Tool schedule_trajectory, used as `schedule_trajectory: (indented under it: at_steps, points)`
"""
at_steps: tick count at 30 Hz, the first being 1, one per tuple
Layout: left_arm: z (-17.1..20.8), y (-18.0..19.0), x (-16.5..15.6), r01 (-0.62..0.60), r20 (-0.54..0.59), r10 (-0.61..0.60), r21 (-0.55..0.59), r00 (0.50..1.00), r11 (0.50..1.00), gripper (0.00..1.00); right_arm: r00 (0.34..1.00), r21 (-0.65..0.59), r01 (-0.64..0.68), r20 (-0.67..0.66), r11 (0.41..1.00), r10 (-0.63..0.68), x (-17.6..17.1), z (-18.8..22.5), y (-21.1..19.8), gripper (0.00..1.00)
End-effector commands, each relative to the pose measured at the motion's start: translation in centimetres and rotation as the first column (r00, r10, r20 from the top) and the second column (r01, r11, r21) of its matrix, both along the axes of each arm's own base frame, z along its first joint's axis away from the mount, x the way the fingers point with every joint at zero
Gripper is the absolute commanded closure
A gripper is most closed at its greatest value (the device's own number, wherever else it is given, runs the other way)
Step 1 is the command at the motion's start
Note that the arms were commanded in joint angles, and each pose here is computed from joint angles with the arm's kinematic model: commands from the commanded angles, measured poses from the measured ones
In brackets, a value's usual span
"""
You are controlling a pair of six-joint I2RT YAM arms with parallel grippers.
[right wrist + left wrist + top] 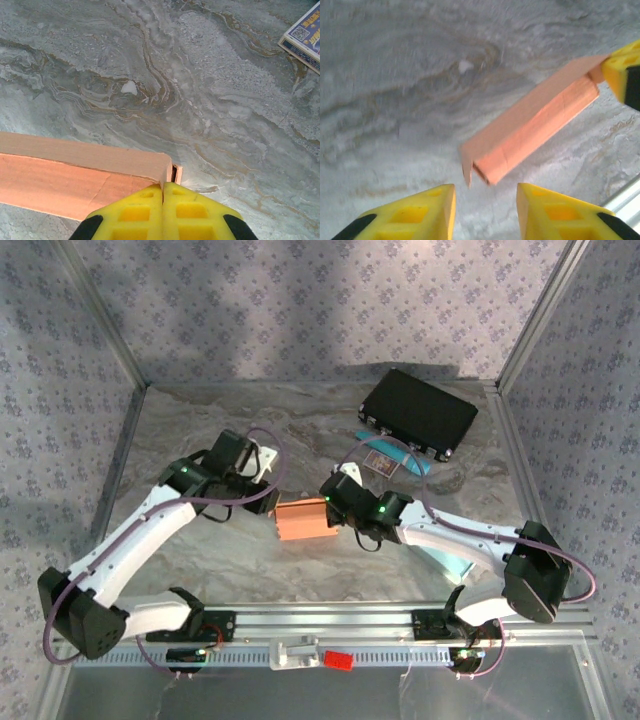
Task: Fold the paper box
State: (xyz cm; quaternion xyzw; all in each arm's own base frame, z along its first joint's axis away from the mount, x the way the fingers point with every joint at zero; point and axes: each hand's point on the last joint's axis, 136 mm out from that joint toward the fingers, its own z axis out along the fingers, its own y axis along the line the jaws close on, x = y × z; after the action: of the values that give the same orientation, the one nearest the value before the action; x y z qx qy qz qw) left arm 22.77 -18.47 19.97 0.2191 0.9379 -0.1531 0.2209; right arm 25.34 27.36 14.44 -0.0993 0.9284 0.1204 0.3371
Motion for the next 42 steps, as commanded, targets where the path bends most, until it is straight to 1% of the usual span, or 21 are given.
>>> schedule_trajectory:
  at_steps: [1, 5, 8, 10, 13, 21, 24, 31, 36, 38, 42]
  points:
    - [-2.4, 2.6, -2.5, -0.127, -0.143, 0.135, 0.069, 0.980, 0.990, 0.69, 1.000, -0.022, 0.027, -0.004, 0.999, -0.027, -0.2, -0.4, -0.6, 1.00]
    - [-2.7, 1.3, -1.9, -0.150, -0.163, 0.149, 0.008, 0.975, 0.989, 0.72, 1.000, -0.023, 0.025, -0.007, 0.999, -0.026, -0.3, -0.4, -0.6, 1.00]
    - [-3.6, 0.4, -1.6, -0.159, -0.211, 0.156, 0.000, 0.965, 0.987, 0.74, 1.000, -0.026, 0.025, -0.009, 0.999, -0.025, -0.3, -0.5, -0.6, 1.00]
    - [-4.1, 0.1, -1.3, -0.163, -0.218, 0.159, 0.002, 0.963, 0.987, 0.75, 1.000, -0.025, 0.024, -0.008, 0.999, -0.024, -0.4, -0.4, -0.6, 1.00]
    - [-4.2, -0.3, -0.5, -0.161, -0.203, 0.157, -0.006, 0.967, 0.987, 0.75, 1.000, -0.026, 0.022, -0.009, 0.999, -0.023, -0.4, -0.4, -0.6, 1.00]
    - [-5.1, -0.3, 0.3, -0.125, -0.184, 0.134, 0.059, 0.974, 0.990, 0.74, 1.000, -0.026, 0.024, -0.014, 0.999, -0.025, -0.5, -0.6, -0.7, 1.00]
    - [-5.0, -0.2, 0.5, -0.109, -0.152, 0.121, 0.086, 0.981, 0.990, 0.74, 1.000, -0.024, 0.024, -0.014, 0.999, -0.024, -0.5, -0.6, -0.7, 1.00]
    - [-5.2, -1.0, 1.1, -0.105, -0.125, 0.112, 0.066, 0.986, 0.992, 0.76, 1.000, -0.024, 0.024, -0.018, 0.999, -0.025, -0.5, -0.7, -0.7, 1.00]
    - [-5.7, -1.1, 1.2, -0.097, -0.129, 0.107, 0.078, 0.986, 0.992, 0.80, 1.000, -0.023, 0.024, -0.017, 0.999, -0.025, -0.4, -0.6, -0.6, 1.00]
    - [-5.9, -1.1, 1.2, -0.095, -0.136, 0.106, 0.083, 0.985, 0.992, 0.85, 1.000, -0.023, 0.024, -0.018, 0.999, -0.025, -0.4, -0.6, -0.6, 1.00]
    - [-5.9, -1.1, 1.2, -0.102, -0.137, 0.112, 0.079, 0.984, 0.992, 0.91, 0.999, -0.022, 0.028, -0.019, 0.999, -0.028, -0.4, -0.7, -0.7, 1.00]
